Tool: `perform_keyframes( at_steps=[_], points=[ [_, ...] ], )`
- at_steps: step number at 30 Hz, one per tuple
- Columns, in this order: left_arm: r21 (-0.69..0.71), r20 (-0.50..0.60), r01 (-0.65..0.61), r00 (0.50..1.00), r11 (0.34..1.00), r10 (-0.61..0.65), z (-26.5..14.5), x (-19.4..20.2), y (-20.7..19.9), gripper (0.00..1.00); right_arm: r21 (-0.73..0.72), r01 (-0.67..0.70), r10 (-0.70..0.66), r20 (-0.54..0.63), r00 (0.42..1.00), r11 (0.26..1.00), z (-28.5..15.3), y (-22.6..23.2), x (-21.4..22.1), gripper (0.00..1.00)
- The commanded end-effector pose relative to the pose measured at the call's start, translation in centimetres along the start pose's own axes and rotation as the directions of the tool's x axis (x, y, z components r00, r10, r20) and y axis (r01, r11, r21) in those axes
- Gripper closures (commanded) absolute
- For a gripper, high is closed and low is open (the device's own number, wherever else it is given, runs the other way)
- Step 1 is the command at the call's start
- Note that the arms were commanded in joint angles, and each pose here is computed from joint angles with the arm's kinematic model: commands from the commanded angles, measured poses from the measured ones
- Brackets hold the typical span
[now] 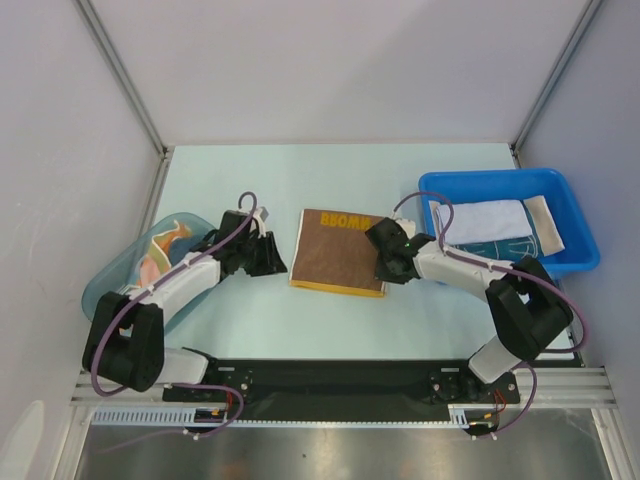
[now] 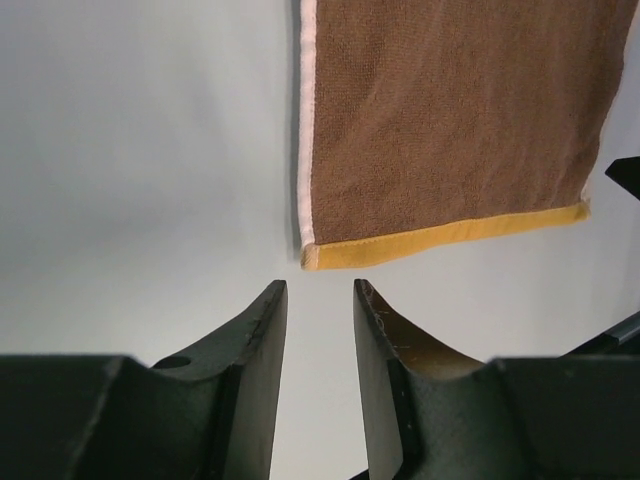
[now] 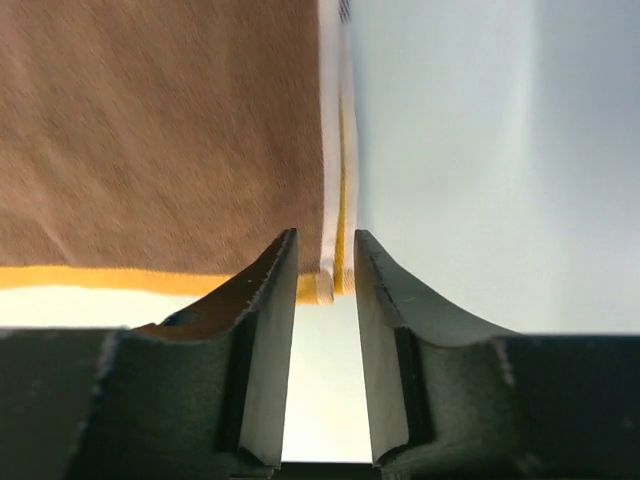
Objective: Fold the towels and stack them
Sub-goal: Fold the towel
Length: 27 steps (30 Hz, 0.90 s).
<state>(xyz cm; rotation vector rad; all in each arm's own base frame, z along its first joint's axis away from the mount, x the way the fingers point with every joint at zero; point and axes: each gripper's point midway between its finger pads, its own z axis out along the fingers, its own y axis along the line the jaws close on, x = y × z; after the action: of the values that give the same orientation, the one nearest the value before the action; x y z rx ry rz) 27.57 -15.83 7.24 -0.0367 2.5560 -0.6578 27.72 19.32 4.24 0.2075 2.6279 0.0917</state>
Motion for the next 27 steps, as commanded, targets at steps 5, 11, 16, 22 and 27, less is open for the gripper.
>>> perform_keyframes(
  at_steps=[5,11,16,22,27],
  points=[
    [-0.003,-0.012,0.019,1.0,1.0,-0.019,2.1,0.9,-0.1,0.66,-0.046,-0.122,0.122,-0.021,0.992,0.991,-1.1,0.5,2.1,0.67],
    [-0.022,-0.047,0.029,0.998,0.999,-0.03,3.3,2.3,0.2,0.67,-0.038,-0.109,0.108,-0.021,0.994,0.993,-1.1,1.4,2.7,0.67],
    [-0.049,-0.059,0.027,0.998,0.998,-0.03,3.6,2.8,0.7,0.68,-0.001,-0.096,0.096,-0.015,0.995,0.995,-0.6,0.7,3.2,0.68],
    [-0.083,-0.064,0.019,0.998,0.996,-0.025,3.7,3.5,1.2,0.68,0.005,-0.09,0.09,0.0,0.996,0.996,-0.8,0.7,2.9,0.83],
    [-0.079,-0.08,0.027,0.996,0.997,-0.033,4.1,4.1,1.0,0.67,0.011,-0.084,0.084,-0.007,0.996,0.996,-0.4,0.6,3.2,0.9]
  ],
)
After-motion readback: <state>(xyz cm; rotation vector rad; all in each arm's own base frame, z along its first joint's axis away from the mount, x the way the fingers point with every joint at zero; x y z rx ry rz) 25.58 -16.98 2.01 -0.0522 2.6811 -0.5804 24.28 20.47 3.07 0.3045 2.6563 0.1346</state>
